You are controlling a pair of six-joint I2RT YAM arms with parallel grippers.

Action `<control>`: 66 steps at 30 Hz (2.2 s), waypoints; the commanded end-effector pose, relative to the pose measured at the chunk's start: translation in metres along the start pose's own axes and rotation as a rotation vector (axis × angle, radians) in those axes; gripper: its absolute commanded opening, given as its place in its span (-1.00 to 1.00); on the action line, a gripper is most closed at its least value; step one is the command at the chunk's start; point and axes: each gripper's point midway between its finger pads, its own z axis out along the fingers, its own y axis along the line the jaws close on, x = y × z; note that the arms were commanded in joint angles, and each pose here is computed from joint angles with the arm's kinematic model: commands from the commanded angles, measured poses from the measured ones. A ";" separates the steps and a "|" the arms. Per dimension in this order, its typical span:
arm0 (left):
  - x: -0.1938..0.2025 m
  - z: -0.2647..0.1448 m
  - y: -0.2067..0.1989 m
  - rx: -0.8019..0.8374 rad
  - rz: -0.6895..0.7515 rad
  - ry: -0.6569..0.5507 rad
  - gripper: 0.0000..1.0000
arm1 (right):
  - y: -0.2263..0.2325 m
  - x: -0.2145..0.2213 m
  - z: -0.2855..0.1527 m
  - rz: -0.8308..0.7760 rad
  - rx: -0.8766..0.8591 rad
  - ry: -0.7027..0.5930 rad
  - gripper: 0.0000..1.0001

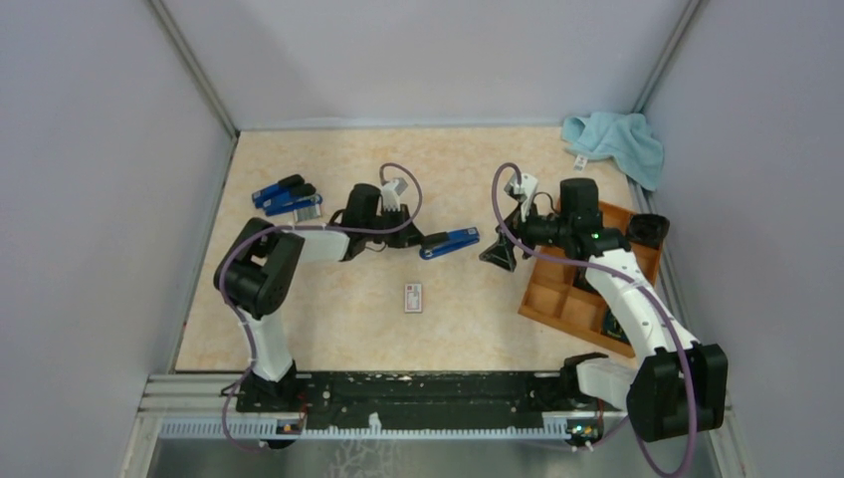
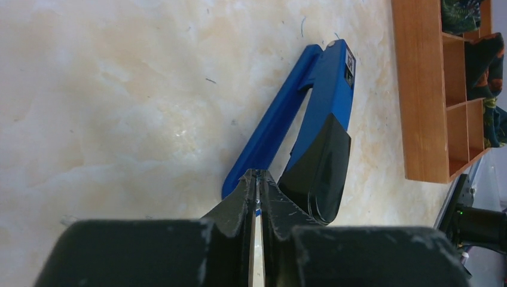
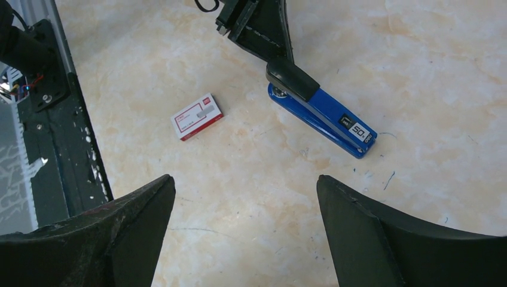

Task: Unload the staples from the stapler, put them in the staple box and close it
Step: Adjust the stapler at the center of the board, then pick up the stapler from the center of the board.

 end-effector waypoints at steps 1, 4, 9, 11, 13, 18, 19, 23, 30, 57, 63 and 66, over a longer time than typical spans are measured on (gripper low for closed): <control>0.007 0.004 -0.005 0.018 0.015 0.018 -0.80 | 0.001 -0.020 -0.003 -0.048 0.004 -0.054 0.78; 0.012 0.004 -0.014 0.032 0.027 0.027 -0.80 | 0.001 -0.018 -0.002 -0.039 0.001 -0.053 0.78; 0.026 0.006 -0.038 0.073 0.046 0.055 -0.80 | 0.001 -0.017 0.000 -0.026 -0.003 -0.057 0.77; 0.034 0.008 -0.049 0.089 0.053 0.070 -0.79 | 0.002 -0.018 0.001 -0.010 -0.011 -0.065 0.77; 0.042 0.009 -0.060 0.105 0.048 0.080 -0.79 | 0.002 -0.016 0.003 0.014 -0.019 -0.069 0.77; 0.058 0.013 -0.088 0.155 0.041 0.079 -0.79 | -0.003 -0.012 0.009 0.075 -0.013 -0.070 0.77; 0.061 0.014 -0.094 0.165 0.040 0.082 -0.79 | -0.005 -0.010 0.011 0.088 -0.008 -0.067 0.77; 0.074 0.021 -0.114 0.206 0.042 0.094 -0.77 | -0.013 -0.004 0.015 0.147 0.025 -0.063 0.77; 0.085 0.028 -0.132 0.247 0.037 0.085 -0.73 | -0.023 0.004 0.022 0.230 0.067 -0.066 0.75; 0.028 -0.125 -0.104 0.013 0.161 -0.460 0.73 | -0.027 0.048 0.061 0.058 0.291 0.300 0.58; 0.035 -0.142 -0.097 0.008 0.128 -0.503 0.79 | -0.032 0.062 0.068 0.057 0.317 0.386 0.38; 0.037 -0.145 -0.095 0.009 0.122 -0.509 0.79 | -0.034 0.070 0.072 0.051 0.329 0.425 0.31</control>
